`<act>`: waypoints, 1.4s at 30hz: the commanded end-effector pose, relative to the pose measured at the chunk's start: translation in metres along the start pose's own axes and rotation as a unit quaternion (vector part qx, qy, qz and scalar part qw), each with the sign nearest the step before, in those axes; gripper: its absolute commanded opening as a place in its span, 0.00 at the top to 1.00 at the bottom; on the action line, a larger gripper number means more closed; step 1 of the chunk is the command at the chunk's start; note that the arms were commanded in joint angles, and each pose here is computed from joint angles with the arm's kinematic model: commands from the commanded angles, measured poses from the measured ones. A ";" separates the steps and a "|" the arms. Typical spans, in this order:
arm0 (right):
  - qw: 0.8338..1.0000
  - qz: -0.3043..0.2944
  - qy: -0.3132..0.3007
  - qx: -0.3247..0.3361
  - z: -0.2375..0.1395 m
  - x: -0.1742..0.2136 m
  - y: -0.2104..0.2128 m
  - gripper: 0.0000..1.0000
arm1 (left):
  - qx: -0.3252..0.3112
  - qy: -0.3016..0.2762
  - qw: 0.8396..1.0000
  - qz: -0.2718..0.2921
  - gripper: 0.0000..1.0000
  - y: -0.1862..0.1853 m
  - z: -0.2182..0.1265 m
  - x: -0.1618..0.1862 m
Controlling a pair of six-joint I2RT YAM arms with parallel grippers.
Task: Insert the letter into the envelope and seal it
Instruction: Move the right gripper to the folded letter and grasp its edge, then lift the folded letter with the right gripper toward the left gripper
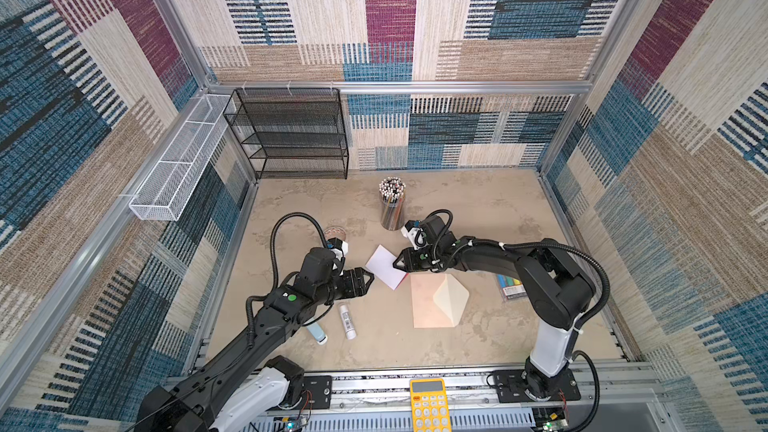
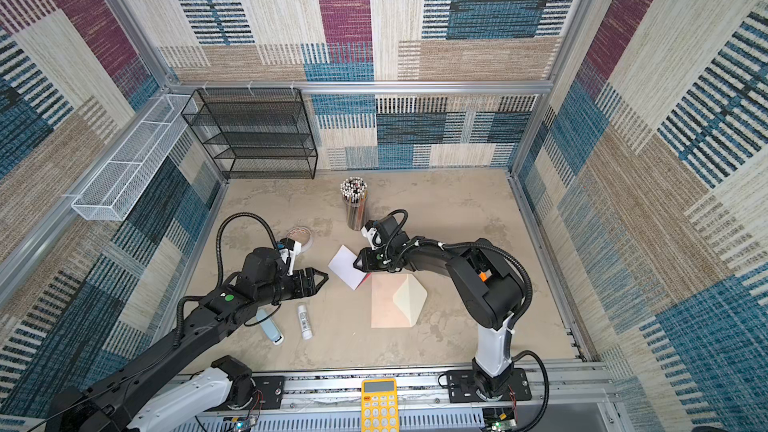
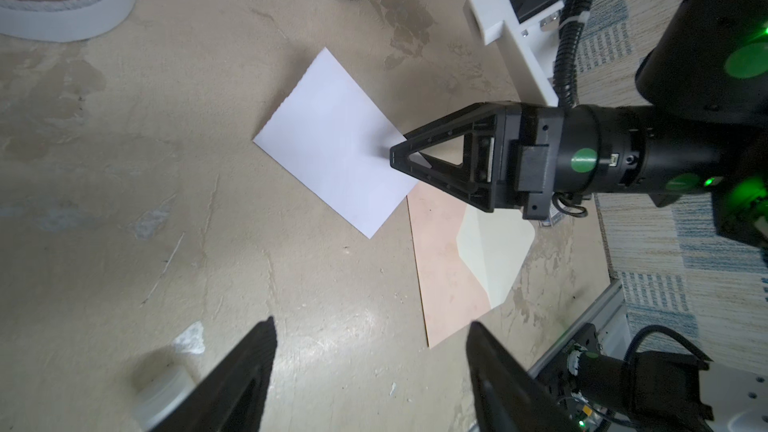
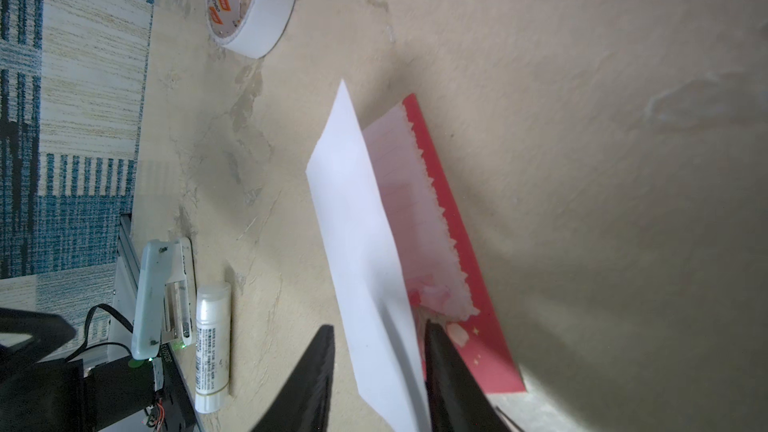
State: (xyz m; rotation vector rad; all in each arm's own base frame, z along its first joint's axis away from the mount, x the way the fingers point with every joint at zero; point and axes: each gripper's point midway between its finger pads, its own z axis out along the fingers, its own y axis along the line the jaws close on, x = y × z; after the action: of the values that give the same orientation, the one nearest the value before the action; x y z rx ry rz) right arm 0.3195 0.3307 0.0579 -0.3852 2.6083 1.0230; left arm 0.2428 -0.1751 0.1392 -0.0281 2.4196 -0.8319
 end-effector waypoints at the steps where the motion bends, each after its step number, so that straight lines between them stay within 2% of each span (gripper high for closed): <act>1: 1.000 0.004 -0.006 -0.014 0.000 -0.006 0.008 0.69 | 0.010 -0.009 1.000 -0.002 0.25 -0.004 -0.002 -0.005; 7: 0.999 0.008 -0.007 -0.032 -0.005 -0.012 0.023 0.92 | 0.012 -0.017 1.000 0.004 0.21 -0.004 -0.009 -0.018; 11: 0.999 0.003 -0.022 -0.048 -0.019 -0.025 0.040 1.00 | 0.018 -0.027 0.999 0.007 0.20 -0.006 -0.016 -0.030; 15: 0.995 -0.011 -0.054 -0.084 -0.048 -0.047 0.074 1.00 | 0.029 -0.050 0.998 0.000 0.16 -0.009 -0.023 -0.048; 21: 0.984 -0.035 -0.135 -0.108 -0.107 -0.081 0.117 0.99 | 0.106 -0.093 0.990 -0.029 0.15 -0.032 -0.029 -0.090; 25: 0.976 -0.038 -0.181 -0.116 -0.139 -0.087 0.128 0.99 | 0.176 -0.105 0.978 -0.040 0.24 -0.056 -0.030 -0.110; 29: 0.966 -0.039 -0.213 -0.138 -0.164 -0.083 0.137 0.99 | 0.236 -0.107 0.964 -0.055 0.24 -0.074 -0.030 -0.121; 35: 0.958 -0.035 -0.239 -0.158 -0.182 -0.076 0.137 0.99 | 0.276 -0.109 0.953 -0.061 0.24 -0.086 -0.025 -0.129; 42: 0.948 -0.036 -0.252 -0.190 -0.193 -0.073 0.141 0.99 | 0.286 -0.113 0.949 -0.064 0.26 -0.090 -0.015 -0.128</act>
State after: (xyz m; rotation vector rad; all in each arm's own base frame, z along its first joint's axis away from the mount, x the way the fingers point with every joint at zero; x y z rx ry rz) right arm 0.3018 0.3034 0.2850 -0.2383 2.0219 1.3210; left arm 0.3248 -0.2110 0.2517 -0.0732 1.9773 -1.4424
